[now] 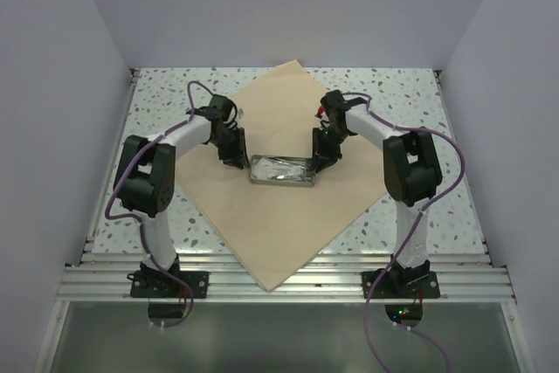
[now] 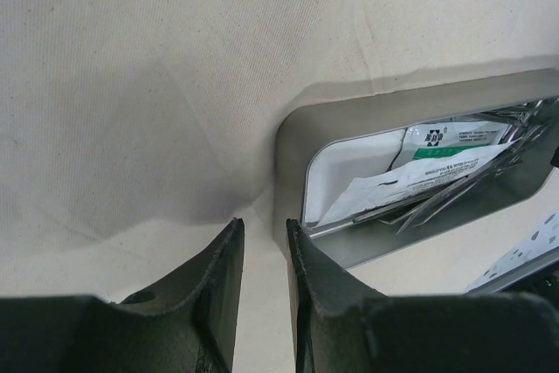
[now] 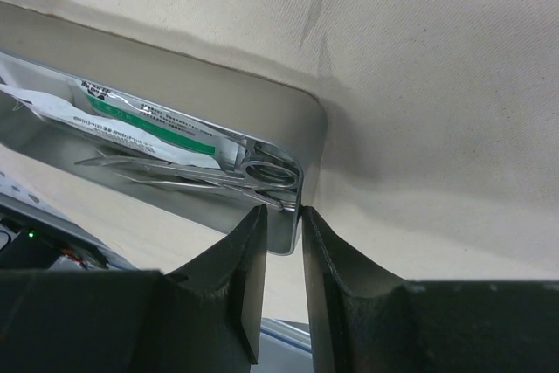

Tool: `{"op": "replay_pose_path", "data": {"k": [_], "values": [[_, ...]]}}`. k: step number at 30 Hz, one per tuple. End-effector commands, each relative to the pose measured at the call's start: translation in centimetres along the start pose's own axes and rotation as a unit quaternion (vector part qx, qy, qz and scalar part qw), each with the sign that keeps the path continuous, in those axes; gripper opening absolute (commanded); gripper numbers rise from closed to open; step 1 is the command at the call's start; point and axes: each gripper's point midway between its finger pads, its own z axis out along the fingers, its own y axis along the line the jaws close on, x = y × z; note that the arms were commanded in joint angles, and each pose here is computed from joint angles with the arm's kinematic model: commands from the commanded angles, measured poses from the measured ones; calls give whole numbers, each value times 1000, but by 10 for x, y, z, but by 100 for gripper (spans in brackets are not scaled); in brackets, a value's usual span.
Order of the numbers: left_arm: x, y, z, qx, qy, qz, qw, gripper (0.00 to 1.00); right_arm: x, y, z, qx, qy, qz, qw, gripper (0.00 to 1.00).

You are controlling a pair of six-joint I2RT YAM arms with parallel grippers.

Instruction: Prepare the surgical pack

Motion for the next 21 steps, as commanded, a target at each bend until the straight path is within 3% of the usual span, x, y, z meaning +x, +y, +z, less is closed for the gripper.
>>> {"op": "replay_pose_path", "data": {"k": [1,21], "values": [[-12,-18,-6,32,-8,12,999,30,-2,18,0,-38,1,8,999,26],[-34,-30,-5,41,-12,18,999,29,-10,26,2,-53,-6,33,998,21]]}}
